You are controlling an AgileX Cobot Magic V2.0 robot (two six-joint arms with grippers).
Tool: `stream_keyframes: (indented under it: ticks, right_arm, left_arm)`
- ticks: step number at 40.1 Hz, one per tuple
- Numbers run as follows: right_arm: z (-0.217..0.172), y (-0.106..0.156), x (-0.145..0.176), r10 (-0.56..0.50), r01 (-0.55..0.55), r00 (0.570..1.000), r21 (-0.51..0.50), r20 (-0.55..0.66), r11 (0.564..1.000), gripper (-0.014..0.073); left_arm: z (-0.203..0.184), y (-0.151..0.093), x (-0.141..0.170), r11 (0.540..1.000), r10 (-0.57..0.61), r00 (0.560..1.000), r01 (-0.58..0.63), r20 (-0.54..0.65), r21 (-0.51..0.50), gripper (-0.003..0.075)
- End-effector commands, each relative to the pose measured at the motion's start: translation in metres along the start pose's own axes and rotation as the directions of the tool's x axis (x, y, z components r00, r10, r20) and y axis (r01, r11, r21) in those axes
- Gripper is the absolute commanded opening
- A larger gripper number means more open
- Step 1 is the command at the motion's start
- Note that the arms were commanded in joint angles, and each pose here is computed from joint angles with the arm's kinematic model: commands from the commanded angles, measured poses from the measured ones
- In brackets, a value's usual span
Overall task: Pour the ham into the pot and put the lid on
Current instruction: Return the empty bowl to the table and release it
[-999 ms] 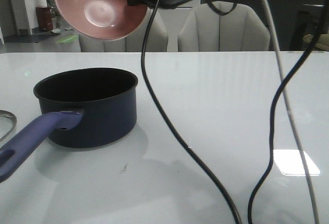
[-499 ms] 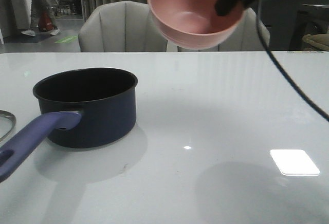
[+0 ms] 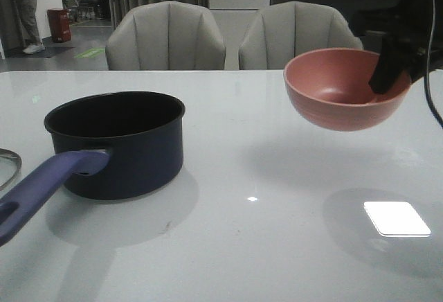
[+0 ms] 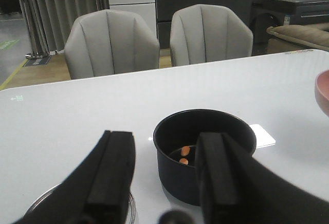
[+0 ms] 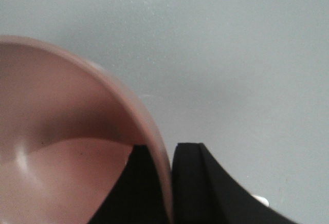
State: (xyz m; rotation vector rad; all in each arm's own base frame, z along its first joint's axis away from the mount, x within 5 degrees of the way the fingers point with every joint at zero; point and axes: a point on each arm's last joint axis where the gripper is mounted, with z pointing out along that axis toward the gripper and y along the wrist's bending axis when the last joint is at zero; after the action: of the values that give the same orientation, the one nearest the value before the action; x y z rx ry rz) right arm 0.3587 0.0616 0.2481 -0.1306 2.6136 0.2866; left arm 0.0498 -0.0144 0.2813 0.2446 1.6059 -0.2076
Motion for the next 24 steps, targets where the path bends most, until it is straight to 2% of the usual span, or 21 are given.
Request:
stream_keyframes:
  ticks: [1, 8, 19, 24]
  right_arm:
    - [-0.008, -0.001, -0.012, -0.002, 0.002, 0.998, -0.001, 0.065, 1.0, 0.0139]
    - [0.014, -0.005, -0.008, 0.007, -0.007, 1.0, 0.003, 0.01, 1.0, 0.0183]
    - [0.026, -0.007, -0.004, 0.008, -0.008, 1.0, 0.008, -0.028, 1.0, 0.0426]
    - [0.016, -0.007, -0.015, -0.028, 0.028, 0.999, 0.021, -0.02, 0.999, 0.0443]
  left_arm:
    - [-0.002, 0.0, -0.016, 1.0, -0.008, 0.995, 0.007, 0.101, 0.006, 0.0332]
    - [-0.002, 0.0, -0.016, 1.0, -0.008, 0.995, 0.007, 0.101, 0.006, 0.0332]
    - [-0.002, 0.0, -0.016, 1.0, -0.008, 0.995, 0.007, 0.101, 0.006, 0.0332]
    - [-0.002, 0.0, -0.016, 1.0, -0.008, 0.995, 0.007, 0.101, 0.006, 0.0332]
